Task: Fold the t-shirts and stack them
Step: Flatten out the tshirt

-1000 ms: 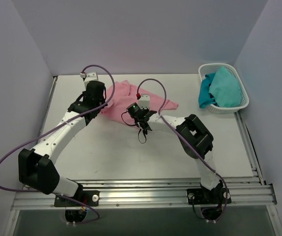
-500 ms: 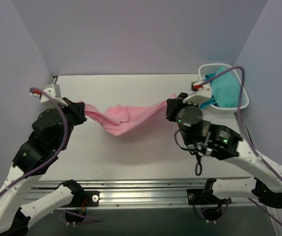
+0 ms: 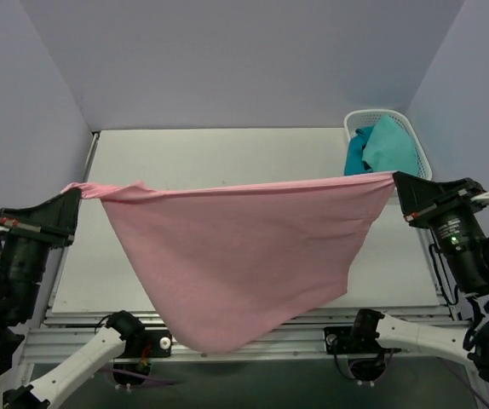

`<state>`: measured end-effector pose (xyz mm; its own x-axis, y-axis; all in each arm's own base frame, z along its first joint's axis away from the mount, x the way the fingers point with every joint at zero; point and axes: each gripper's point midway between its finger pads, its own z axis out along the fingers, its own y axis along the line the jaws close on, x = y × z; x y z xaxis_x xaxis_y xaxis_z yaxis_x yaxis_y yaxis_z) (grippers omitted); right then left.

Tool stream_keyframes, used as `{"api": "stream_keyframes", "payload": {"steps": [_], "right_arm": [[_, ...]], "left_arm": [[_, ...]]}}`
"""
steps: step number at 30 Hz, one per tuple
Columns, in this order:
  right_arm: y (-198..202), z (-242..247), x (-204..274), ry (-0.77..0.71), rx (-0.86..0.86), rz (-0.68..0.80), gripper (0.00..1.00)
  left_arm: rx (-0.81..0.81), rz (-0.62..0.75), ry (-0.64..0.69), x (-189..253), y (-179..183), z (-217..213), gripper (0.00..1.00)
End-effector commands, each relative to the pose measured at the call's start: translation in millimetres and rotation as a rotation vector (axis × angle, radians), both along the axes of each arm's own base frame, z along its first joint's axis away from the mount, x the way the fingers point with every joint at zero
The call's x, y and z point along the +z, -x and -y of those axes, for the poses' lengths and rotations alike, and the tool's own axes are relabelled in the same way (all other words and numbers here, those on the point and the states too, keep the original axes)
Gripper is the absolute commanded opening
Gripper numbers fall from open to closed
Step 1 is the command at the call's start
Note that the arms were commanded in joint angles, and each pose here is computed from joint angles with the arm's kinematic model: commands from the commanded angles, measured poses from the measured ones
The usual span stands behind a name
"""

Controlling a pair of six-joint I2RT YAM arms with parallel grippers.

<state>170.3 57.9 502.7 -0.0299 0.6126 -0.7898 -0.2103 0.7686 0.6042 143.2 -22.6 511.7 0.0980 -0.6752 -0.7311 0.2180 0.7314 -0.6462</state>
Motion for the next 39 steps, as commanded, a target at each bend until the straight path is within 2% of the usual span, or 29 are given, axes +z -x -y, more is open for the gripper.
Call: {"api": "stream_keyframes", "payload": {"steps": [1,3,4,6,7,9,10,12,13,15,16,17,18,24,27,28,30,33,34,35,36,37,38,39], "right_arm": [[-38,-43,-31,0.196,-0.108,-0.074,0.00],[-54,-64,-54,0.256,-0.153,-0.109,0.00],[-69,-81,-73,0.322,-0.197,-0.144,0.00],[-86,-102,-99,0.377,-0.229,-0.184,0.00],[-107,-120,-125,0.444,-0.232,-0.233,0.00],[-133,-131,-150,0.464,-0.227,-0.279,0.00],[-152,-136,-172,0.494,-0.234,-0.318,0.00],[-192,-120,-197,0.455,-0.246,-0.370,0.00],[-208,-116,-222,0.473,-0.252,-0.420,0.00],[-234,-101,-242,0.457,-0.286,-0.456,0.00],[-247,-99,-262,0.487,-0.307,-0.494,0.00],[-253,-94,-269,0.504,-0.334,-0.513,0.00],[-264,-80,-289,0.534,-0.407,-0.556,0.00],[-312,-54,-326,0.573,-0.546,-0.622,0.00],[-342,-46,-323,0.559,-0.590,-0.604,0.00],[-352,-36,-341,0.574,-0.616,-0.640,0.00],[-373,-32,-348,0.561,-0.633,-0.648,0.00],[-401,-22,-351,0.549,-0.650,-0.650,0.00],[-408,-19,-352,0.550,-0.656,-0.649,0.00],[-413,-13,-351,0.552,-0.673,-0.654,0.00],[-420,-11,-360,0.566,-0.684,-0.664,0.00],[-432,-11,-341,0.537,-0.697,-0.624,0.00],[-438,-9,-338,0.537,-0.704,-0.616,0.07],[-444,-7,-349,0.550,-0.707,-0.626,0.52]], "left_arm": [[0.055,-0.117,-0.092,-22,-62,31,0.02],[0.043,-0.142,-0.124,-31,-86,50,0.02],[0.050,-0.185,-0.155,-46,-112,66,0.02],[0.065,-0.236,-0.192,-63,-140,82,0.02],[0.066,-0.295,-0.247,-85,-168,99,0.02],[0.067,-0.334,-0.292,-102,-194,115,0.02],[0.074,-0.394,-0.342,-130,-221,128,0.02],[0.081,-0.431,-0.365,-147,-249,138,0.02],[0.096,-0.514,-0.400,-186,-281,139,0.02],[0.065,-0.569,-0.392,-210,-315,145,0.02],[0.062,-0.670,-0.419,-262,-341,149,0.02],[0.062,-0.716,-0.410,-283,-357,141,0.02],[0.066,-0.804,-0.419,-324,-379,142,0.02],[0.105,-0.944,-0.463,-415,-436,130,0.02],[0.124,-0.913,-0.414,-406,-459,115,0.02],[0.176,-0.917,-0.407,-401,-461,102,0.02],[0.265,-0.836,-0.379,-359,-465,87,0.02],[0.219,-0.729,-0.417,-330,-473,86,0.11],[0.210,-0.732,-0.428,-329,-478,79,0.14],[0.195,-0.679,-0.403,-300,-489,81,0.14],[0.186,-0.717,-0.415,-321,-498,79,0.14],[0.177,-0.761,-0.438,-330,-500,71,0.14],[0.131,-0.756,-0.441,-330,-506,76,0.18],[0.125,-0.713,-0.446,-321,-521,78,0.27]]}}
